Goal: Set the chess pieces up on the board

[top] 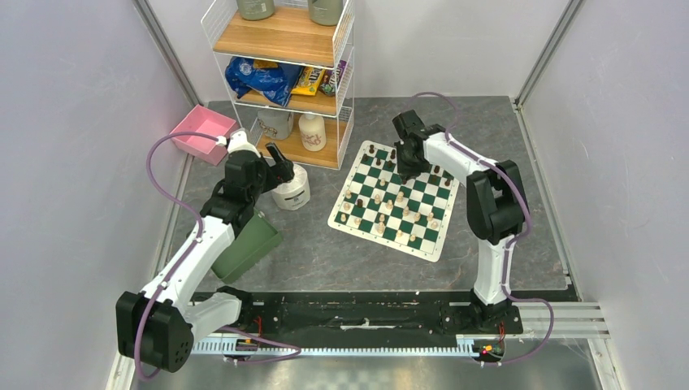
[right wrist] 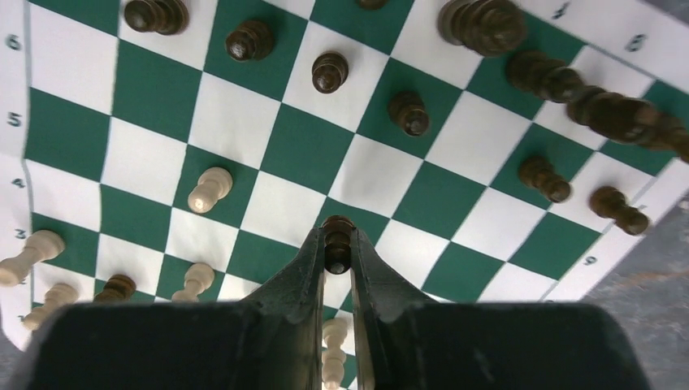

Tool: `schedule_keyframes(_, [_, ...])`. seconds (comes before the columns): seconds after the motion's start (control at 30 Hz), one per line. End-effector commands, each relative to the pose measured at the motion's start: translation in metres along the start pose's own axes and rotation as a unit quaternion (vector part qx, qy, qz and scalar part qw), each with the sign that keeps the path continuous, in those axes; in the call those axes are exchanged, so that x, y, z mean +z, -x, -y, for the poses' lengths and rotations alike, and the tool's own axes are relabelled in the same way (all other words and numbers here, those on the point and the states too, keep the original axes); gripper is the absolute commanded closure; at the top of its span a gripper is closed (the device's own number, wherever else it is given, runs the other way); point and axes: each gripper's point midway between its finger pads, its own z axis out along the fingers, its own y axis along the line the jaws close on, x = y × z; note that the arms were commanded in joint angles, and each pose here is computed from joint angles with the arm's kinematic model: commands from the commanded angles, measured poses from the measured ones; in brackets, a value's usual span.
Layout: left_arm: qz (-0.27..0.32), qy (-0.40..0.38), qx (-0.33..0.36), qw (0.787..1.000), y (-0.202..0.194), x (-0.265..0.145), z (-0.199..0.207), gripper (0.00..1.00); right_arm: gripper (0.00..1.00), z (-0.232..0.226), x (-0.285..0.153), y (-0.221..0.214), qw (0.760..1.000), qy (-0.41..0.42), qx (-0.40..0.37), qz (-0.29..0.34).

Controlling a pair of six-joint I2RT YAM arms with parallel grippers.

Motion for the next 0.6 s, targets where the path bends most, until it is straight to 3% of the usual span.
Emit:
schedule_keyframes(0.0, [0.022,-0.001,-0.011,1.0,0.01,0.001,0.0,0.01,0.85,0.012,-0.041,0.029,0.998,-0.016,0.003,0.067])
schedule_keyframes(0.57, [0.021,-0.002,-0.012,1.0,0.01,0.002,0.0,0.01,0.84,0.063,-0.017,0.032,0.996,-0.026,0.072,0.05])
